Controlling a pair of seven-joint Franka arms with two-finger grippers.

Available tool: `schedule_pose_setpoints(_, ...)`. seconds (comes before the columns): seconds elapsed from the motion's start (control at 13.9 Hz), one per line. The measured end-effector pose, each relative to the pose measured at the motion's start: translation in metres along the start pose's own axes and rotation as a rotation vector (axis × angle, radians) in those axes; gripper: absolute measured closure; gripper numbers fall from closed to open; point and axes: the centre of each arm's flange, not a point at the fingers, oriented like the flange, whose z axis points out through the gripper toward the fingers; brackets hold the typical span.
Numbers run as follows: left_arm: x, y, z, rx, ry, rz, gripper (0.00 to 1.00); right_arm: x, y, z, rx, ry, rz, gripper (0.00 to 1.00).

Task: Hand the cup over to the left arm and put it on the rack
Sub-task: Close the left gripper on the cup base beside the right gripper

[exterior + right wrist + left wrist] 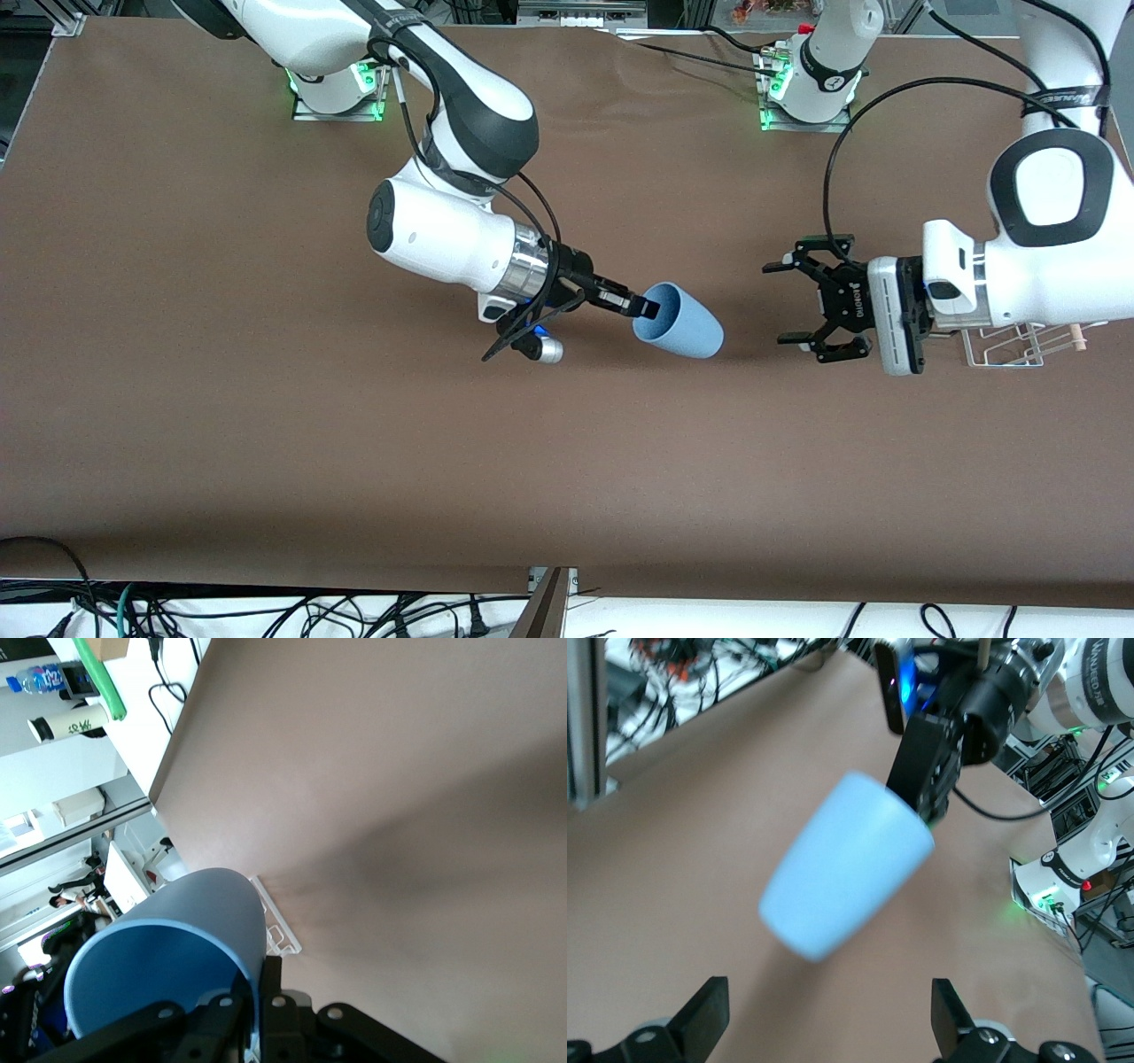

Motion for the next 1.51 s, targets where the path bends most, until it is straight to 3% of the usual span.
schedule_pose_setpoints(0.36, 0.021, 0.015, 0.035, -0.006, -0.008, 0.228, 0.0, -0.008, -0.002, 0.003, 0.004, -0.016, 0.03, 0.96)
schedule_pose_setpoints(1.08, 0.018, 0.002, 0.075, 0.009, -0.025, 0.413, 0.01, -0.007, -0.004, 0.001, 0.013, -0.021, 0.048, 0.96)
schedule_pose_setpoints(1.3, 0.02, 0.002, 0.077, 0.016, -0.027, 0.432, 0.21, -0.006, -0.004, 0.0, 0.013, -0.024, 0.053, 0.96)
schedule_pose_setpoints(1.51, 0.02, 0.002, 0.077, 0.016, -0.027, 0.435, 0.21, -0.006, -0.004, 0.0, 0.012, -0.024, 0.053, 0.96)
